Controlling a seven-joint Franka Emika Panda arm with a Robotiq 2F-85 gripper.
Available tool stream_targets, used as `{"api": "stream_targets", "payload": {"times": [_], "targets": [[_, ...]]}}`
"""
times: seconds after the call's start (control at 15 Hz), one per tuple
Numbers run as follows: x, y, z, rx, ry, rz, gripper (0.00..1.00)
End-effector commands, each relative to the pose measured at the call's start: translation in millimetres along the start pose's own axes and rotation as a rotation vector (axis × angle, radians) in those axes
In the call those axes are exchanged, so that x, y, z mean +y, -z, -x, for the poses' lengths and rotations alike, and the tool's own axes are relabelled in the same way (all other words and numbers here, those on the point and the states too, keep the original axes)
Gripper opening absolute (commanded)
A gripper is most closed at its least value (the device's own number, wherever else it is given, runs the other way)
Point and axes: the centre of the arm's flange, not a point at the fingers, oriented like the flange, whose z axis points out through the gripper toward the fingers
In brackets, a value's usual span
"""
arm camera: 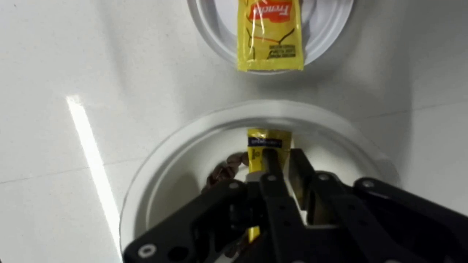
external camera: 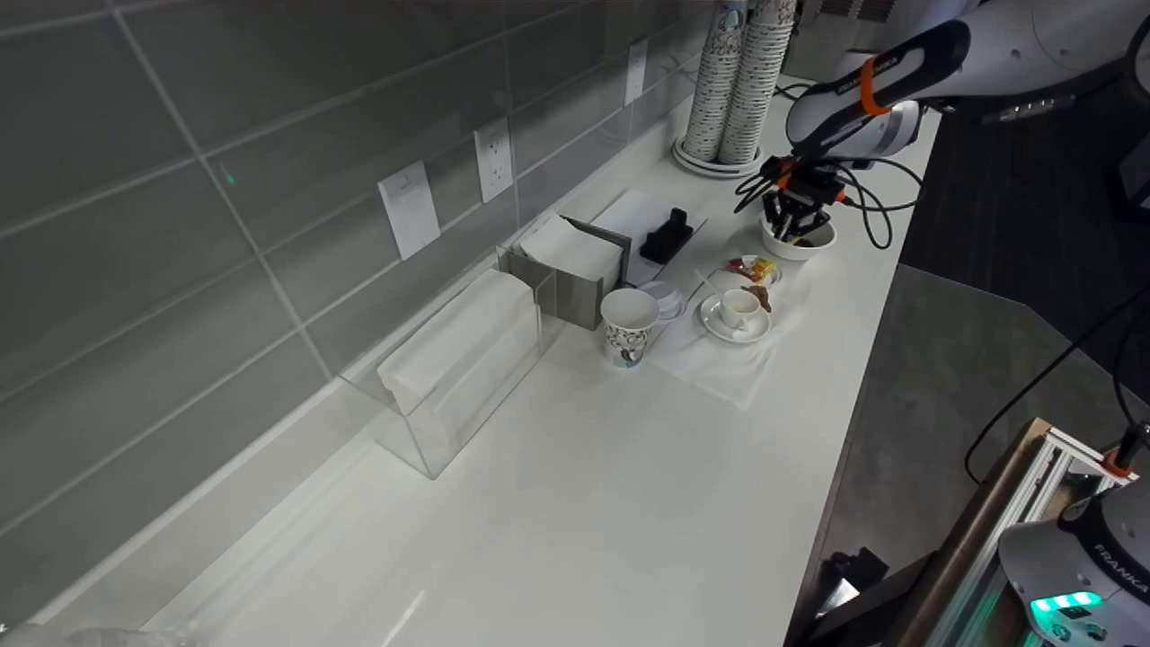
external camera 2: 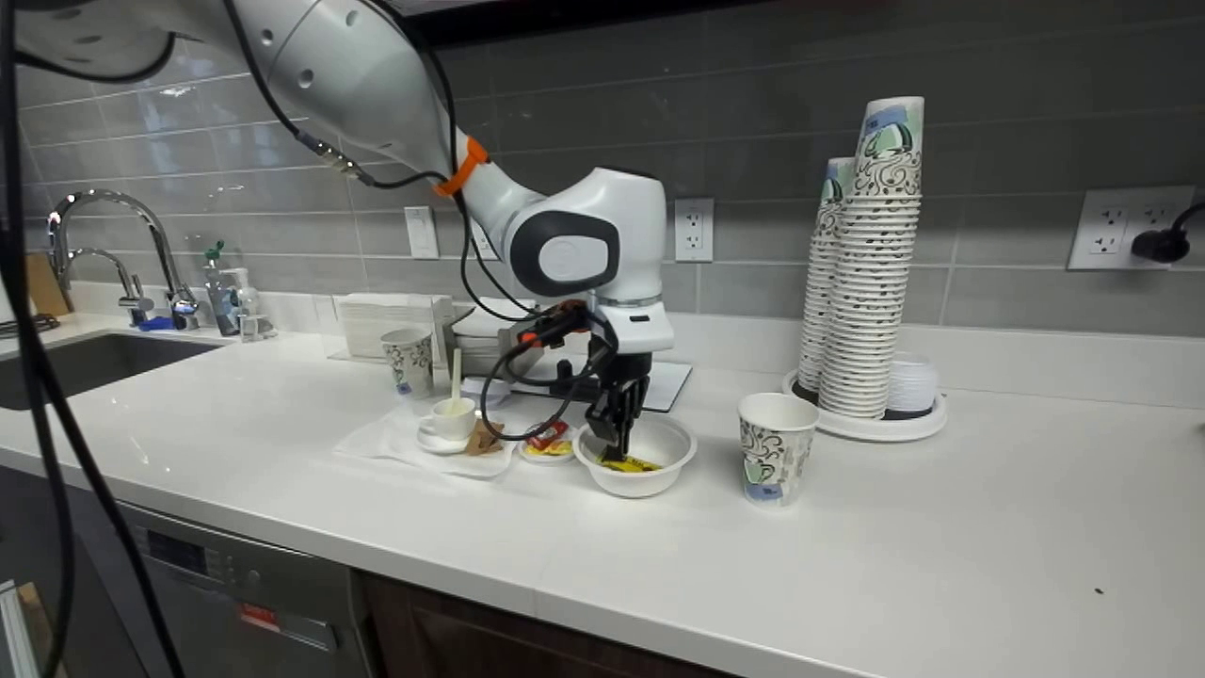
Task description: Remove the sauce packets from the bowl, then place them on the counter
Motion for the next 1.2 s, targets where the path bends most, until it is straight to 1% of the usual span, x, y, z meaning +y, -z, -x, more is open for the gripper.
{"api": "stream_targets", "payload": {"times": [0.0,0.4,0.73,0.93,1.0,1.13], "targets": [[-5.2,0.7,-5.3,-0.002,0.003,-0.011,0.00],[-2.9,19.2,-1.9,0.036,0.010,-0.035,0.00],[-1.1,41.5,2.9,0.046,0.027,-0.065,0.00],[-2.6,50.3,4.6,0.056,0.054,-0.112,0.00],[-3.1,51.7,3.8,0.053,0.056,-0.116,0.00],[-1.7,53.6,3.7,0.005,0.083,-0.138,0.00]]}}
